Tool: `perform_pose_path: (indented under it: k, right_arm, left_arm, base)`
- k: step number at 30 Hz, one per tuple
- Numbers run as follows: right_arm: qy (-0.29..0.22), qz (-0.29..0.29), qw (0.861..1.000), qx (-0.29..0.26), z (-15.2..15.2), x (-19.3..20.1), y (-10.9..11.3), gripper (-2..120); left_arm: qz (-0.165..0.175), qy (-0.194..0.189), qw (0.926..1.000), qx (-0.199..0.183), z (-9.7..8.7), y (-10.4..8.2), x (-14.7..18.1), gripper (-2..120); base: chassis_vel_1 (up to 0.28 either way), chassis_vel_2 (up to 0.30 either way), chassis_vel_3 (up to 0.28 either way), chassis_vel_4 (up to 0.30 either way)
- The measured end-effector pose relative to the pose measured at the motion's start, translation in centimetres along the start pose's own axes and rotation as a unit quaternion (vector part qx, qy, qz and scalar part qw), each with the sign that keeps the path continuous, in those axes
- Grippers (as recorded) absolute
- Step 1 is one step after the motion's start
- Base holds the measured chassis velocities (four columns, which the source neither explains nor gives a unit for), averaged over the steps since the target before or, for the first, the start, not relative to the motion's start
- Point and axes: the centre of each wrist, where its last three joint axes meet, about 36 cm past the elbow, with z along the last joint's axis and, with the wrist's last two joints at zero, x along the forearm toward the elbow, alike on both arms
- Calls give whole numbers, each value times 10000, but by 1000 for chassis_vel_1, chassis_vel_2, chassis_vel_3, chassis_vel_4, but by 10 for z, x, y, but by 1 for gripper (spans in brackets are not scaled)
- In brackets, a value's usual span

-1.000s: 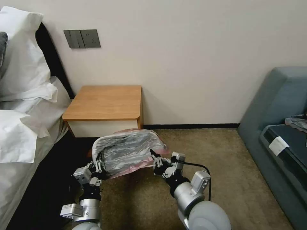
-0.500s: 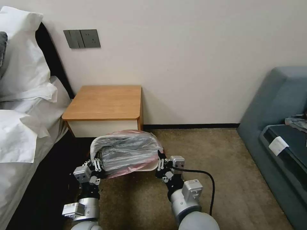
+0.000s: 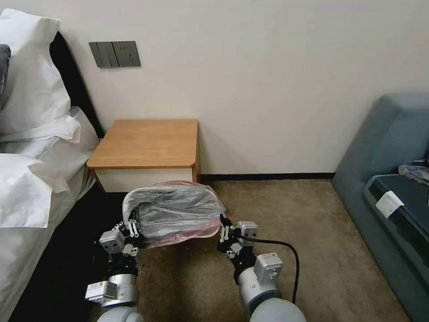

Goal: Pick up the garbage bag from the table and place it over the trash can.

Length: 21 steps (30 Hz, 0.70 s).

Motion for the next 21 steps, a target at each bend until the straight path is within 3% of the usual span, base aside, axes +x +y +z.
perform_pose_path:
  k: [11, 21]
  right_arm:
    - [101, 33, 9999, -63, 0, 2, 0, 0]
    - [20, 149, 9999, -56, -1, 11, -6, 0]
  left_arm:
    - [-77, -3, 9995, 302, -6, -6, -2, 7]
    - [-139, -31, 9994, 322, -7, -4, -6, 7]
  base:
    - [0, 0, 0, 0]
    - [0, 0, 0, 0]
